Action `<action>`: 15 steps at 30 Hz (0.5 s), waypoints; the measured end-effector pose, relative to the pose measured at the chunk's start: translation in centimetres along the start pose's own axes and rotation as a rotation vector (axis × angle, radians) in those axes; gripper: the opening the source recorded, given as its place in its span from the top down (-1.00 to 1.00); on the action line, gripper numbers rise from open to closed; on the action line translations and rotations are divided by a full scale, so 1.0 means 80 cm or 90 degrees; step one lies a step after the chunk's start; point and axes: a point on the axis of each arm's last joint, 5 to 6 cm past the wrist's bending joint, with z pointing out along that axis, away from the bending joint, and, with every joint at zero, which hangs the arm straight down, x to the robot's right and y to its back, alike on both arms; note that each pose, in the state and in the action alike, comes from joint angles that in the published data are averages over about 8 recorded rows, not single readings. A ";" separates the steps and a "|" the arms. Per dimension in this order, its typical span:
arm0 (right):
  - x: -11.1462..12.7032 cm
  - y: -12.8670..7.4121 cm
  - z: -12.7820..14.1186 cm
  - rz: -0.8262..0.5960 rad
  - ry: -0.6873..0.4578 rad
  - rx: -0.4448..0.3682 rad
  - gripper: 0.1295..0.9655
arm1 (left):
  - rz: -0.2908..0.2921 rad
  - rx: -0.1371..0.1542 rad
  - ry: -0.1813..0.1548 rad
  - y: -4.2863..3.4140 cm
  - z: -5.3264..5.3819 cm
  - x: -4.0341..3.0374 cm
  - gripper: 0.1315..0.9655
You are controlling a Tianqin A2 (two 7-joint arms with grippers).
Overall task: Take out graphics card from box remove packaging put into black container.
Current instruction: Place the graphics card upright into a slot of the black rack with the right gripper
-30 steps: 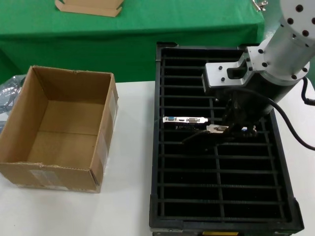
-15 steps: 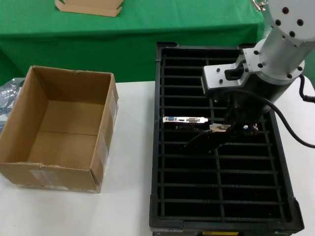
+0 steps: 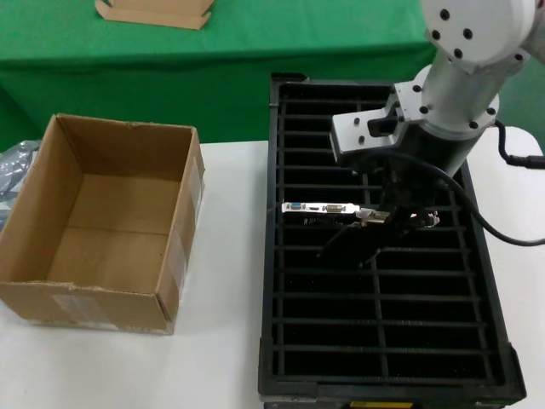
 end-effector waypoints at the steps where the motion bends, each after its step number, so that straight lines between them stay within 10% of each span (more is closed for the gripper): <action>1: 0.001 -0.001 0.001 -0.001 0.000 -0.002 0.84 | 0.000 0.000 0.000 0.0004 0.000 -0.0001 0.98; 15: 0.007 -0.010 0.003 -0.005 -0.003 -0.007 0.58 | -0.001 -0.001 -0.002 0.0017 -0.002 -0.0019 0.98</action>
